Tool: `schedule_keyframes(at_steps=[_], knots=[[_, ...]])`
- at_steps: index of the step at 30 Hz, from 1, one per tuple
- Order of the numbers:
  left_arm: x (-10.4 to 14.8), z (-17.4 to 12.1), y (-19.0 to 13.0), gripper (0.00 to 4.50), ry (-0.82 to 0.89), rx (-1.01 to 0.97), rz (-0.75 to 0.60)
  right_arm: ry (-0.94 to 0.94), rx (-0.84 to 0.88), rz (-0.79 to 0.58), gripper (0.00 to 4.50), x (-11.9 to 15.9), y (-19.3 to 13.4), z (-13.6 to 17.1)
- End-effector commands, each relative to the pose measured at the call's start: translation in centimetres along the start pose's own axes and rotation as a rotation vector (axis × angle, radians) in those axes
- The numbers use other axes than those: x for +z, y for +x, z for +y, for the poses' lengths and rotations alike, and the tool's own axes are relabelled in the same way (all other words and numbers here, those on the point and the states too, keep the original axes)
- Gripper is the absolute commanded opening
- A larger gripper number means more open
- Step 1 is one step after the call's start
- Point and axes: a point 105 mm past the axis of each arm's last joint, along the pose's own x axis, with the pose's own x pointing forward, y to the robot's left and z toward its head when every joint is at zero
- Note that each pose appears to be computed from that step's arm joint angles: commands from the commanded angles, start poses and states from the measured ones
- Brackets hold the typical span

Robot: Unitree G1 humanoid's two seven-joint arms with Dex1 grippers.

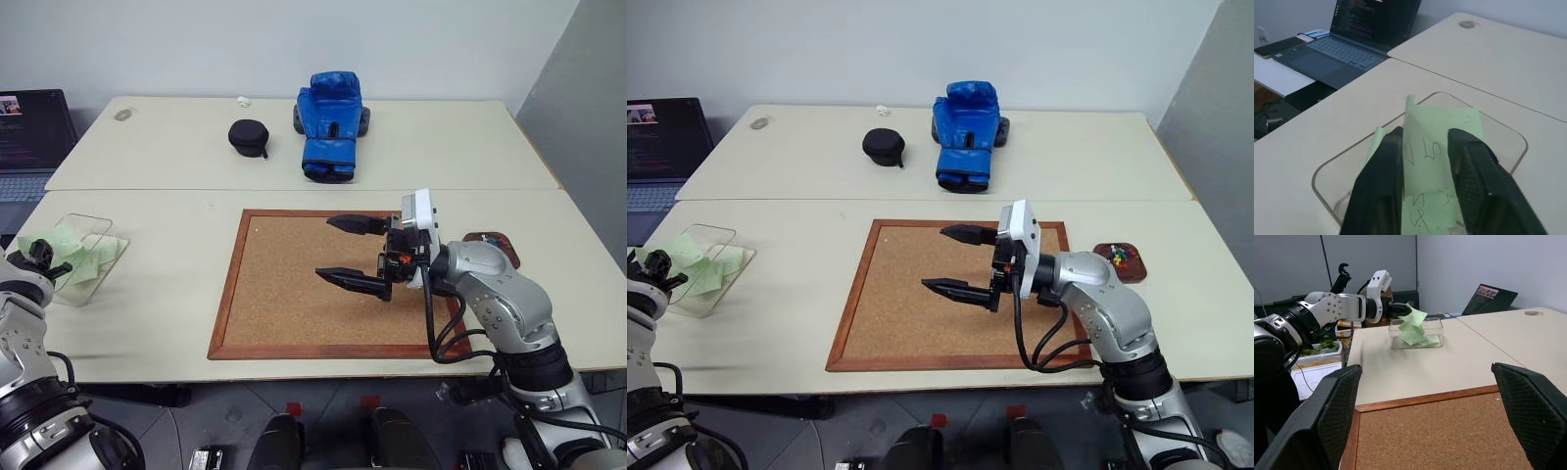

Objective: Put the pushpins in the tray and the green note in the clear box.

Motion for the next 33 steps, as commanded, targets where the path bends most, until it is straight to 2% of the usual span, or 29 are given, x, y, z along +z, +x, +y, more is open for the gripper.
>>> schedule_keyframes(at_steps=[1, 2, 7, 11, 14, 18, 22, 24, 27, 29, 30, 31, 33], knots=[[2.0, -0.8, 0.1, 2.48, 0.019, -0.029, -0.063, -0.04, -0.011, -0.025, 4.5, 1.1, -0.3, 0.2], [1.9, -0.9, 0.1, 2.57, 0.019, -0.032, -0.061, -0.041, -0.012, -0.024, 4.5, 1.1, -0.3, 0.2], [1.9, -1.1, 0.1, 3.81, 0.028, -0.03, -0.061, -0.043, -0.02, -0.024, 4.5, 1.2, -0.4, 0.1], [2.2, -0.6, 0.4, 4.44, 0.135, 0.028, -0.065, -0.043, -0.024, -0.024, 4.5, 1.2, -0.4, 0.0], [3.0, -0.8, 0.5, 4.44, 0.308, 0.043, -0.087, -0.044, -0.027, -0.022, 4.5, 1.1, -0.4, -0.1], [3.2, -0.9, 0.7, 4.44, 0.391, 0.054, -0.096, -0.045, -0.029, -0.021, 4.5, 1.1, -0.3, -0.2], [2.5, -2.6, 0.8, 4.44, 0.362, -0.053, -0.068, -0.045, -0.03, -0.021, 4.5, 1.1, -0.3, -0.2], [2.3, -1.4, 0.9, 4.44, 0.157, 0.0, -0.036, -0.045, -0.032, -0.021, 4.5, 1.1, -0.3, -0.2], [1.0, -2.1, 0.7, 4.44, 0.089, -0.053, 0.043, -0.045, -0.034, -0.021, 4.5, 1.1, -0.3, -0.2], [1.5, -2.4, 0.5, 4.44, 0.17, -0.062, 0.031, -0.045, -0.035, -0.021, 4.5, 1.1, -0.4, -0.2], [1.8, -2.6, 0.4, 4.44, 0.326, -0.069, 0.013, -0.045, -0.036, -0.021, 4.5, 1.1, -0.4, -0.3], [1.8, -2.6, 0.4, 4.44, 0.346, -0.069, 0.011, -0.045, -0.036, -0.021, 4.5, 1.1, -0.4, -0.3], [2.1, -2.0, 0.5, 4.44, 0.256, -0.026, 0.008, -0.045, -0.036, -0.021, 4.5, 1.1, -0.4, -0.3]])
